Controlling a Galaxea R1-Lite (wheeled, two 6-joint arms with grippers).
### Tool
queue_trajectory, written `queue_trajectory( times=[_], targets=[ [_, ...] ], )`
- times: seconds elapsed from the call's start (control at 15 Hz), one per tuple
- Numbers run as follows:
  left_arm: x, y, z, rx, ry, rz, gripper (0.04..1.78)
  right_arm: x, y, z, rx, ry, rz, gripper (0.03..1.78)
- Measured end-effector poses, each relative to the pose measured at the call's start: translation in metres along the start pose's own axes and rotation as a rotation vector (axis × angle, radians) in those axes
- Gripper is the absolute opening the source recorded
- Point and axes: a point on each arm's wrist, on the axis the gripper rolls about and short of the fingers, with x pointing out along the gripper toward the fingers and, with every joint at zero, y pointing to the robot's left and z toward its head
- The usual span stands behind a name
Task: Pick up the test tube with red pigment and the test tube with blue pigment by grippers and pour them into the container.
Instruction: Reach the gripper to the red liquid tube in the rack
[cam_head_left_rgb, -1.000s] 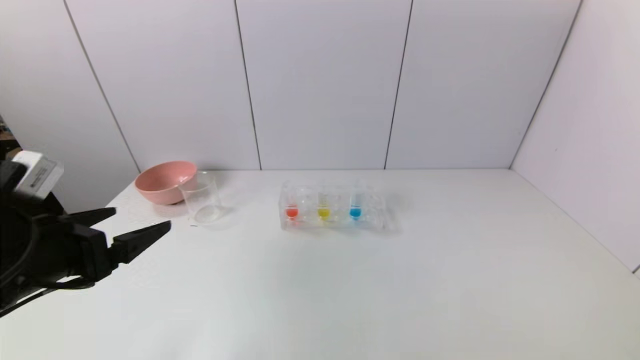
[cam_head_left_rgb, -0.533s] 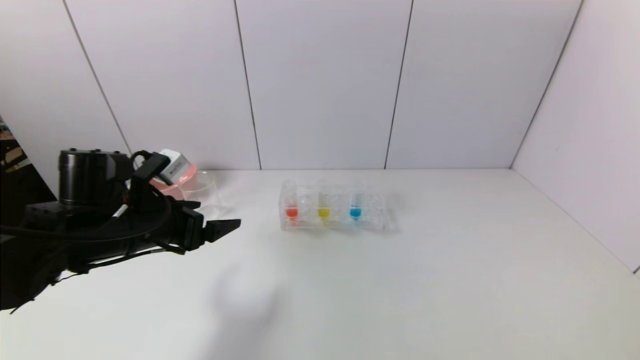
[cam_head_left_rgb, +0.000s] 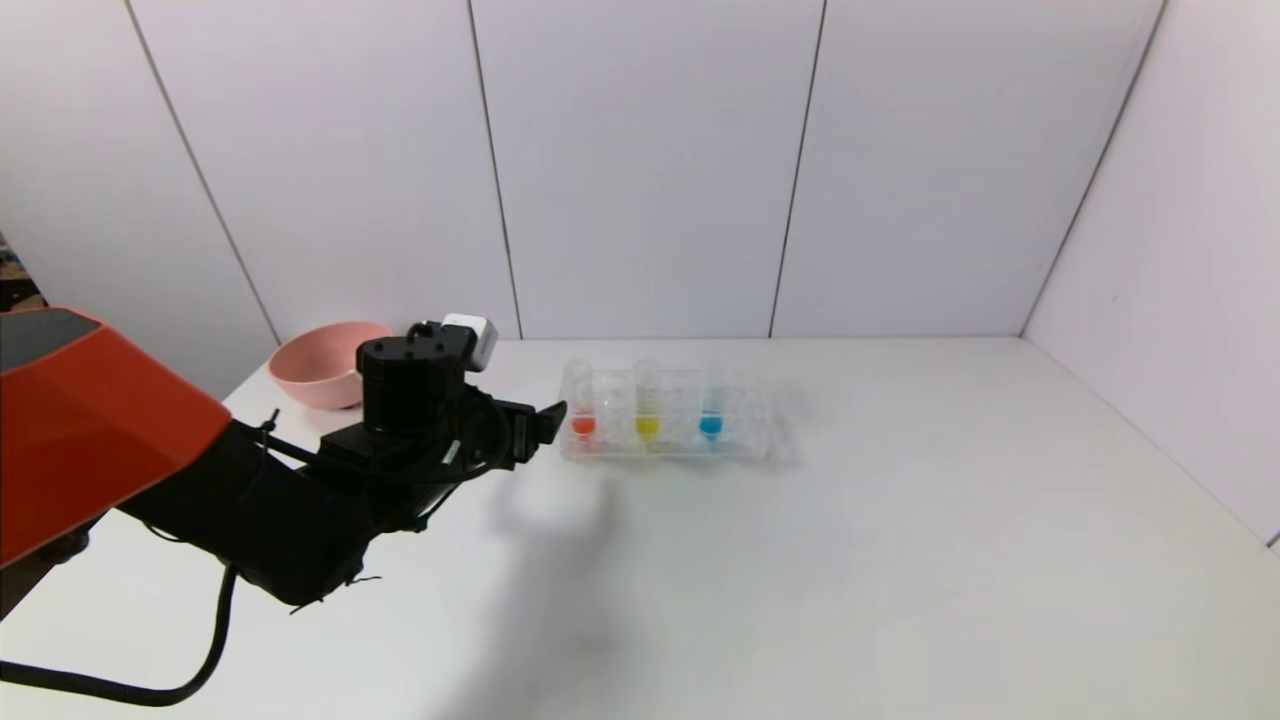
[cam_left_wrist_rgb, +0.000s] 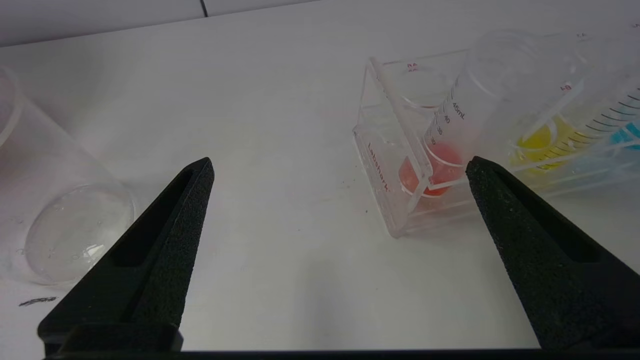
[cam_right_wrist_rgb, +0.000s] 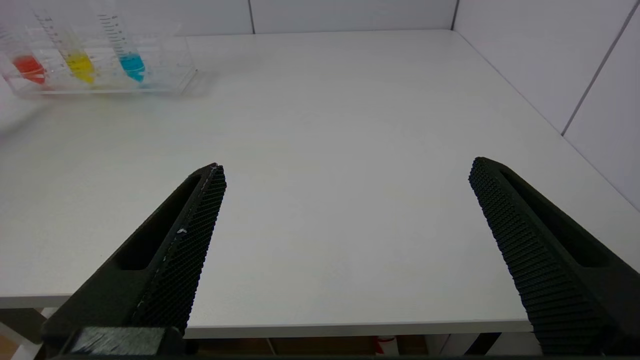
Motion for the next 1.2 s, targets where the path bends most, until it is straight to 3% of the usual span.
queue_trajectory(
  times=[0.47, 0.87, 1.2],
  targets=[
    [0.023, -0.033, -0.023, -0.013, -0.127, 0.064, 1.76, 0.000, 0.000, 0.000, 0.000, 0.000, 0.000, 1.77],
    [0.043, -0.056, -0.023, -0.041, -0.193, 0.153, 1.76, 0.000, 0.000, 0.000, 0.000, 0.000, 0.000, 1.77],
    [0.057, -0.063, -0.023, -0.059, -0.249, 0.175, 1.76, 0.000, 0.000, 0.000, 0.000, 0.000, 0.000, 1.77]
  ],
)
